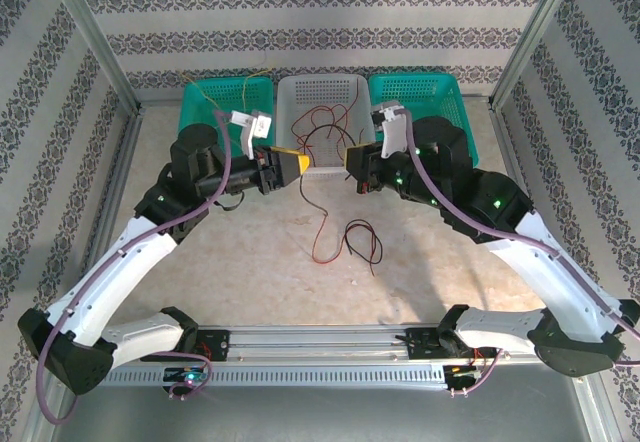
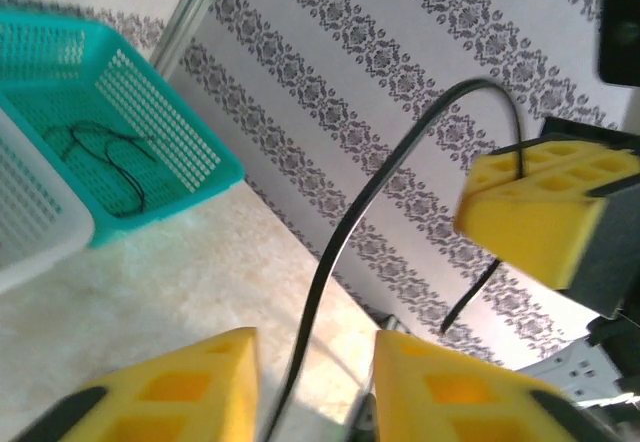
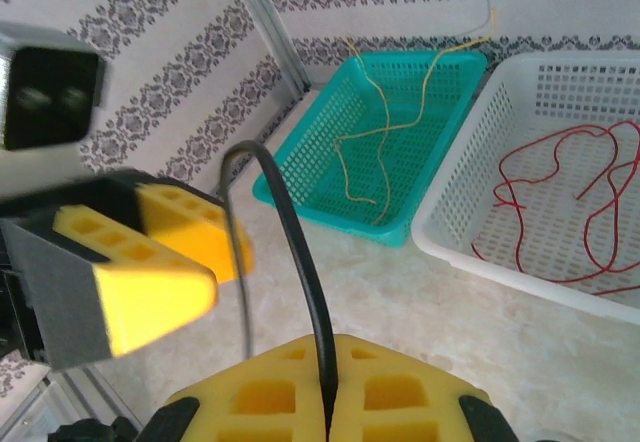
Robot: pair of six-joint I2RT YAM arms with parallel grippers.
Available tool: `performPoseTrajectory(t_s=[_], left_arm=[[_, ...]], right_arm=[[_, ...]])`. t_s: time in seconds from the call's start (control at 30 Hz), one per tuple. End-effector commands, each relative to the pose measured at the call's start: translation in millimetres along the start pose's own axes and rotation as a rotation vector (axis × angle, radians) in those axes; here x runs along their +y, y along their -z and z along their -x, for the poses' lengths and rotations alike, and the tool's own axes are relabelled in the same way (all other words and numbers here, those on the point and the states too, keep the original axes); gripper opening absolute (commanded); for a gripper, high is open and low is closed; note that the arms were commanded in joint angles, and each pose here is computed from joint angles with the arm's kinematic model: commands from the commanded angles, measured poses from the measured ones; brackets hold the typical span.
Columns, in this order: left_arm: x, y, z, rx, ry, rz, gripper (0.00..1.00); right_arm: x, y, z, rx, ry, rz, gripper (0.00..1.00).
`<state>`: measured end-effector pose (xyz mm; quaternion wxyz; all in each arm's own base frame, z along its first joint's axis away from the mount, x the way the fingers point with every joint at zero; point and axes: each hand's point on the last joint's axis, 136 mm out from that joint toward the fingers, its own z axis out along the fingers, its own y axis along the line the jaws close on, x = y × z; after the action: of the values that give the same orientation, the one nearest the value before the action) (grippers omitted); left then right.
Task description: Untangle the cables
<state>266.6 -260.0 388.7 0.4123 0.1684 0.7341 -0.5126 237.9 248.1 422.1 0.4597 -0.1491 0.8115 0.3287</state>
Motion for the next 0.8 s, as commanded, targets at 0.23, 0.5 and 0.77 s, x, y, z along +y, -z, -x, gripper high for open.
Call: performPoseTrajectory(t_s=[0.23,0.5,0.77], left_arm=[[-0.9,-10.9,-10.2,-0.063,0.073,-0.138,0.58],[9.1,-34.8,-50.0,-0.027,0.098,-0.129,0.60],[67.9,-51.2,-93.2,-0.049,0.191,0.005,0.63]], right_arm=[[29.6,34.7,59.6,-0.172,0.014,0.081,0.00],[44.7,48.8,91.2,-0.262,0.006,0.125,0.00],[53.5,74.1,120.5,-0.364,0.002,0.145,0.00]])
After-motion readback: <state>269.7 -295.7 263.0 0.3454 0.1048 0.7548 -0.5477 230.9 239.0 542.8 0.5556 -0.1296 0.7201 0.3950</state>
